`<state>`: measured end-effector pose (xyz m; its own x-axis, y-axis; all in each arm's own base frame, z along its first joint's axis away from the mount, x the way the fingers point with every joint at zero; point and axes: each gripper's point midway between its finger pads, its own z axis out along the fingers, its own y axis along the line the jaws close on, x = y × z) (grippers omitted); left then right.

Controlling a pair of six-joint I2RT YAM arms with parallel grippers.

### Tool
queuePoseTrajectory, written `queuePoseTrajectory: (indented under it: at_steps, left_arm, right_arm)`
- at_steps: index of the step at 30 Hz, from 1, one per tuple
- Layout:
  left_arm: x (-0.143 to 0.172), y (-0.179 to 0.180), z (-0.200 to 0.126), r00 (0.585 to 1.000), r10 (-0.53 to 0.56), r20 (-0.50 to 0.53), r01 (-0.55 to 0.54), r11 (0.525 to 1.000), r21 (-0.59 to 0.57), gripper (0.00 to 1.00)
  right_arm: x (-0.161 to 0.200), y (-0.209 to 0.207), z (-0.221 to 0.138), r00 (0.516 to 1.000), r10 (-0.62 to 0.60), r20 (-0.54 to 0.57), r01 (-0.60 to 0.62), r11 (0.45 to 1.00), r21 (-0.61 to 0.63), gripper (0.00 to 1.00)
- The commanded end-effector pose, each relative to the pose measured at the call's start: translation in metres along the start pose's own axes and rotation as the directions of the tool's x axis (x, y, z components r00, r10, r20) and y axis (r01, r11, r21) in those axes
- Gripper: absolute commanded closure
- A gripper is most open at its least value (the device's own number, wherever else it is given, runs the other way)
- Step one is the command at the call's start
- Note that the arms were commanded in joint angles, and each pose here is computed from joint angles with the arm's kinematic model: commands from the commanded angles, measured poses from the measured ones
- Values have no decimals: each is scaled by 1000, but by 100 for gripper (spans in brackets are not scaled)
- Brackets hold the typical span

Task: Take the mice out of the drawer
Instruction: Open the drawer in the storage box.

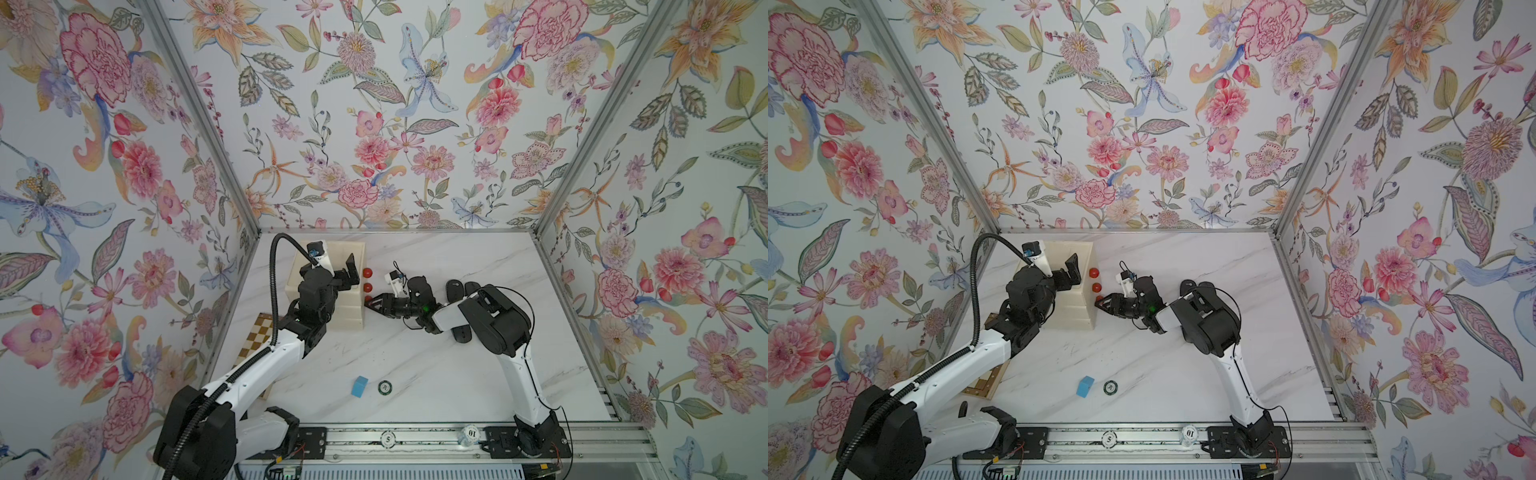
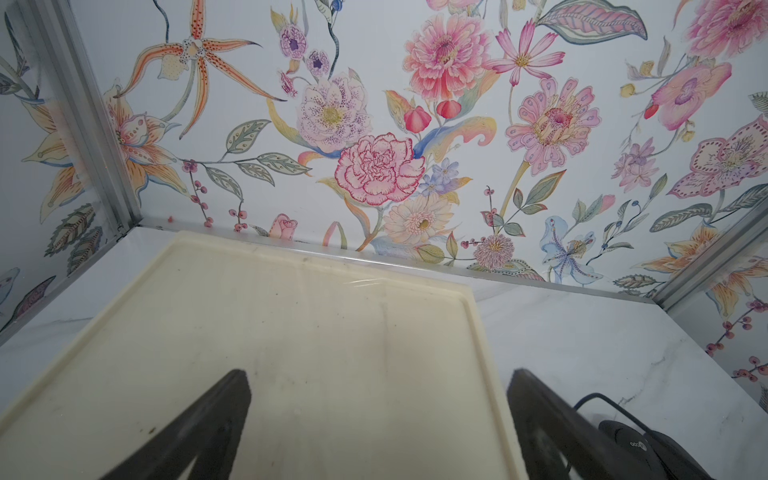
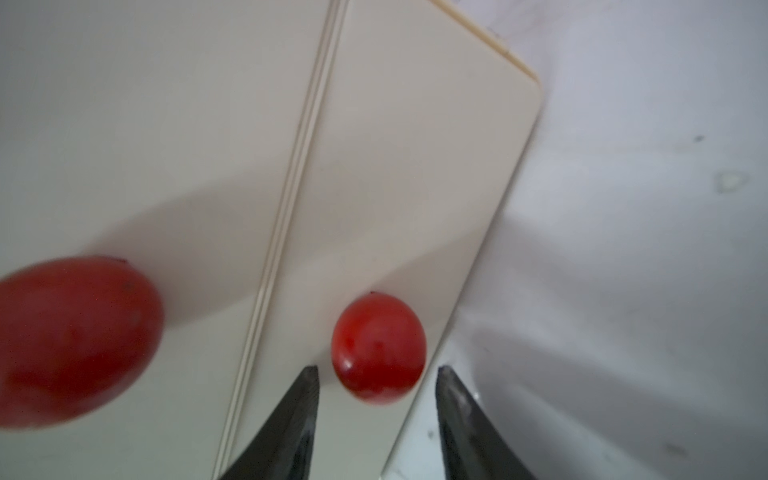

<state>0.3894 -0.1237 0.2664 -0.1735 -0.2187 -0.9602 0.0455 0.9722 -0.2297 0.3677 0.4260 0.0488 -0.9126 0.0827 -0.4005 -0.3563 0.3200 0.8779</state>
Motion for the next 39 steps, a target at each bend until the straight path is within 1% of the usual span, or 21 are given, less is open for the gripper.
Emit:
queuePoseTrajectory:
  at_steps: [1, 7, 10, 17, 21, 22, 24, 28, 35, 39]
  left_arm:
    - [24, 9, -3, 998, -7, -61, 5, 999, -33, 0]
    - [23, 9, -3, 998, -8, -62, 6, 999, -34, 0]
    - [24, 10, -3, 998, -8, -63, 6, 999, -36, 0]
    - [25, 10, -3, 998, -4, -66, 2, 999, -38, 0]
    - [23, 10, -4, 998, -4, -63, 1, 999, -41, 0]
    - [23, 11, -4, 998, -3, -64, 0, 999, -42, 0]
    - [23, 12, -4, 998, -3, -62, 0, 999, -49, 0]
    - [23, 13, -3, 998, 1, -62, -4, 998, -57, 0]
    - [26, 18, -3, 998, -3, -66, -2, 997, -79, 0]
    - [28, 19, -3, 997, -3, -73, -3, 996, -88, 0]
  right_arm:
    - [-14, 0, 0, 999, -18, 47, 19, 999, -30, 51]
    - [-18, -1, 4, 998, -6, 60, 10, 998, -63, 53]
    - [-16, -2, 6, 999, -6, 50, 9, 998, -66, 55]
    - [-14, -4, 7, 999, -2, 42, 4, 998, -61, 69]
    - [-11, -4, 2, 999, -4, 37, 6, 999, -47, 72]
    - [-22, -13, -9, 998, 2, 65, 0, 1000, -28, 72]
    - [-27, -18, -22, 996, 12, 87, -11, 1000, -8, 73]
    - [-35, -28, -60, 989, 31, 145, -37, 998, 44, 74]
    - [-29, -44, -122, 982, 33, 187, -69, 980, 189, 74]
    - [-25, -60, -152, 981, 11, 192, -70, 951, 302, 74]
